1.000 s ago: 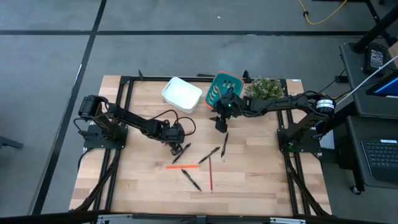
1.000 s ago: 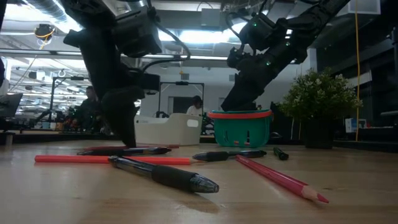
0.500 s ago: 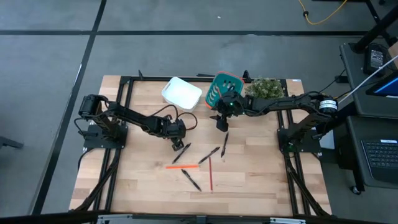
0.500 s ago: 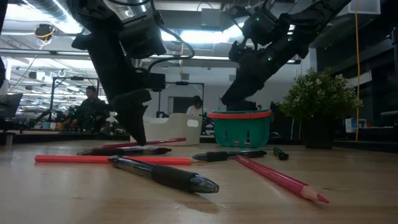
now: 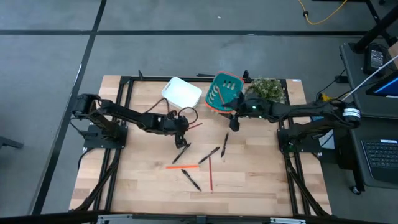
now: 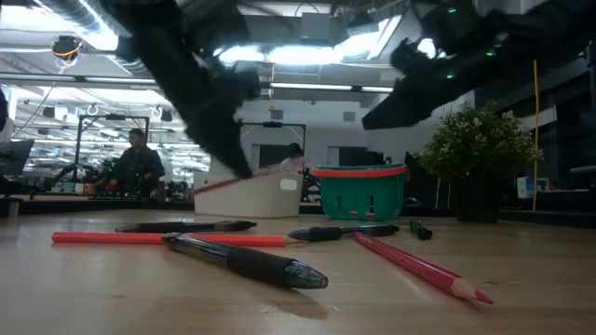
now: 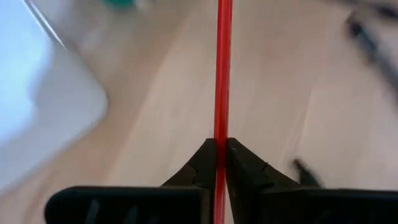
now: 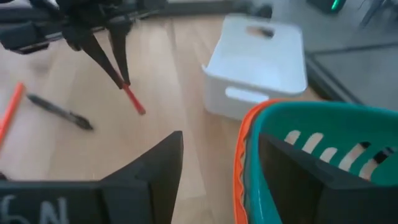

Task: Sort pens & pencils
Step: Put the red pencil into the green basket

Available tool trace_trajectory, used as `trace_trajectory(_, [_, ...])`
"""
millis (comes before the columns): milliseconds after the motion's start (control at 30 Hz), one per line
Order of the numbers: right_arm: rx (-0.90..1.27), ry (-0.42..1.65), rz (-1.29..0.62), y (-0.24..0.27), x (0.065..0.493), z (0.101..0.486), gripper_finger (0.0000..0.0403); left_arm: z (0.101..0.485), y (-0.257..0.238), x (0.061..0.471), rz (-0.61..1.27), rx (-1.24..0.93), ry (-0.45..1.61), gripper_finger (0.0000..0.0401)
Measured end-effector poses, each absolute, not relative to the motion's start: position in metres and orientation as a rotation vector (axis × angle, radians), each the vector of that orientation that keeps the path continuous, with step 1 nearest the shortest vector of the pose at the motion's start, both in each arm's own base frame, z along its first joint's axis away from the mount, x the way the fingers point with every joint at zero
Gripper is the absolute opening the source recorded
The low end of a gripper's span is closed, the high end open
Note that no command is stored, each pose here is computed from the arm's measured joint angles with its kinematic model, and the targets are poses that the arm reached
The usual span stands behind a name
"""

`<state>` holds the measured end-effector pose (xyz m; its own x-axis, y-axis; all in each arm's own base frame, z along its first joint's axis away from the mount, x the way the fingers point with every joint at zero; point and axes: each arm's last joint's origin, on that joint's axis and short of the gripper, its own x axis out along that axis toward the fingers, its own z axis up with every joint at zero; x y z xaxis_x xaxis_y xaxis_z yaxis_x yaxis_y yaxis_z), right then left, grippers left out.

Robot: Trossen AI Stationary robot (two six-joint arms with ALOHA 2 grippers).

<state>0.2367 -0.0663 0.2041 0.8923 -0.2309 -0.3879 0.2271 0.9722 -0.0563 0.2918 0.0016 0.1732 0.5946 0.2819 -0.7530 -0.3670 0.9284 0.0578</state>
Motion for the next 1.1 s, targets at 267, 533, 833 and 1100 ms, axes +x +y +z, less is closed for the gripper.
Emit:
trace_trajectory(267, [0.053, 0.287, -0.191, -0.058, 0.213, 0.188, 0.0209, 0.218, 0.0, 0.288, 0.327, -0.022, 0.621, 0.0017])
trace_trajectory(533, [0.219, 0.287, -0.158, -0.054, 0.21, 0.182, 0.0209, 0.229, 0.002, 0.294, 0.296, 0.068, 0.513, 0.0017])
trace_trajectory(833, [0.175, 0.176, 0.0, -0.042, 0.218, 0.192, 0.0209, 0.222, 0.007, 0.292, 0.251, 0.09, 0.341, 0.0018])
trace_trajectory(1100, [0.016, 0.038, -0.001, -0.033, 0.236, 0.189, 0.0209, 0.223, 0.01, 0.29, 0.193, 0.108, 0.242, 0.0018])
